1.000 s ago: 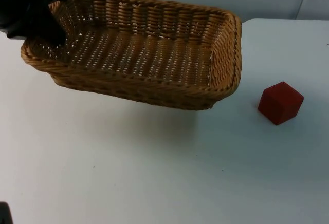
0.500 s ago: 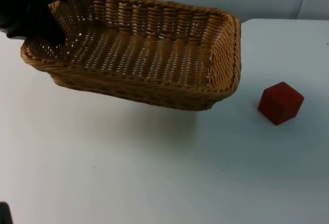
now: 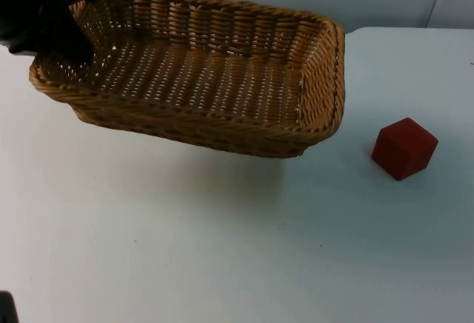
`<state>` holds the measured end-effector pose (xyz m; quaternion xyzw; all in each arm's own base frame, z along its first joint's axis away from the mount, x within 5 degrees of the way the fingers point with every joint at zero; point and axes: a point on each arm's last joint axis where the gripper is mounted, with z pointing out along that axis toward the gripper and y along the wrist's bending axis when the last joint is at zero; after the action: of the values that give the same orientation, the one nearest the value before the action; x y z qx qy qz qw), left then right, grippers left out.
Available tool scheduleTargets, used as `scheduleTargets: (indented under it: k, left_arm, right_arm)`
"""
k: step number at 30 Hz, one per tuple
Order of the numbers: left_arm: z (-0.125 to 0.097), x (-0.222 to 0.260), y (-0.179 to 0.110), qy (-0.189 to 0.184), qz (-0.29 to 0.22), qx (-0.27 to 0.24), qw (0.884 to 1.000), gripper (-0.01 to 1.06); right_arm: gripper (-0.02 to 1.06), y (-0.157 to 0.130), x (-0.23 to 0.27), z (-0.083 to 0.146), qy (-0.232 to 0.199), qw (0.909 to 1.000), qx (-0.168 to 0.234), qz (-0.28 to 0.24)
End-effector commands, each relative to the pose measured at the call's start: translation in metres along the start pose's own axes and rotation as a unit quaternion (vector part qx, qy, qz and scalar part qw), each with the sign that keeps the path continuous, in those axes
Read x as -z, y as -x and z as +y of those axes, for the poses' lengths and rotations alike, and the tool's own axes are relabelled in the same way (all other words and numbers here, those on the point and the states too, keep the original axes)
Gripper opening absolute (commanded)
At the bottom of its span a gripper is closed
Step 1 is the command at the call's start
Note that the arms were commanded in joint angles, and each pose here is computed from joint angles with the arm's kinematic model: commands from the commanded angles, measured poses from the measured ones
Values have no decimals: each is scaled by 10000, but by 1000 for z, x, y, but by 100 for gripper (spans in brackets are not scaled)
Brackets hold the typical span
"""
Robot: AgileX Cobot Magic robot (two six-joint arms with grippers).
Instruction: Pick up the basket with the left hand and place the cube into the basket with the right hand.
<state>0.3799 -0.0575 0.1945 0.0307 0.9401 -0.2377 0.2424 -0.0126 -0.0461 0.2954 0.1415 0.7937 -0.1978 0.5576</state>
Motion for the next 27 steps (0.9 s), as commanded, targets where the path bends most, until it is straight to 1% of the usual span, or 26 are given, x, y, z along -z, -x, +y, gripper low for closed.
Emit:
scheduleTargets:
  k: [1,2,3,4,5,7,8,9,11,12,13,14,15,16,17,18,19,20,21,22,23,24,25,27]
  left_arm:
    - [-3,5,2,-88,-120,161,9998,0]
    - [-3,5,2,-88,-120,161,9998,0]
    - [-3,5,2,-88,-120,161,9998,0]
    - [-3,5,2,-88,-120,161,9998,0]
    - [-3,5,2,-88,-120,161,9998,0]
    - [-3,5,2,-88,-120,161,9998,0]
    - [-3,5,2,-88,-120,161,9998,0]
    - [-3,5,2,-88,-120,161,9998,0]
    - [-3,6,6,-44,-254,-484,9985,0]
    - [-4,7,9,-37,-289,-893,9956,0]
    - [-4,7,9,-37,-289,-893,9956,0]
    - [-3,7,10,57,-366,-1427,9891,0]
    - [0,7,13,274,-511,-2289,9717,0]
    - [0,7,14,320,-526,-2580,9642,0]
    - [0,7,14,320,-526,-2580,9642,0]
    - [2,8,16,484,-576,-3369,9385,0]
    - [3,8,17,580,-585,-3884,9178,0]
    - [3,8,18,645,-584,-4234,9017,0]
    - [4,8,18,688,-586,-4417,8926,0]
    - [4,8,19,709,-584,-4521,8872,0]
    - [4,8,19,709,-584,-4521,8872,0]
    - [4,8,19,717,-588,-4520,8872,0]
    - [4,8,19,717,-588,-4520,8872,0]
    - [4,8,19,717,-588,-4520,8872,0]
  right_arm:
    - [0,10,4,-12,-623,9966,-25,-535]
    - [0,15,5,-15,-772,9937,18,-809]
    - [0,15,5,-15,-772,9937,18,-809]
    - [0,23,7,-18,-917,9886,78,-1189]
    - [0,27,8,-17,-911,9865,17,-1357]
    - [0,40,1,-13,-885,9878,26,-1281]
    - [0,40,1,-13,-885,9878,26,-1281]
    - [0,48,-5,-10,-867,9896,74,-1148]
    - [0,65,-22,0,-828,9931,222,-799]
    - [0,75,-29,4,-827,9939,284,-673]
    - [0,75,-29,4,-827,9939,284,-673]
    - [0,85,-40,11,-815,9947,415,-468]
    - [0,102,-58,22,-782,9952,554,-189]
    - [0,112,-67,28,-745,9954,598,-52]
    - [0,112,-67,28,-745,9954,598,-52]
    - [0,118,-81,37,-684,9954,650,188]
    - [0,124,-93,44,-651,9948,676,401]
    - [0,129,-102,50,-612,9944,657,565]
    - [0,130,-111,57,-527,9938,630,751]
    - [0,130,-120,65,-414,9935,574,897]
    - [0,130,-120,65,-414,9935,574,897]
    - [0,128,-129,72,-297,9929,546,1016]
    - [0,125,-135,78,-177,9919,488,1161]
    - [0,116,-150,90,-43,9866,423,1572]
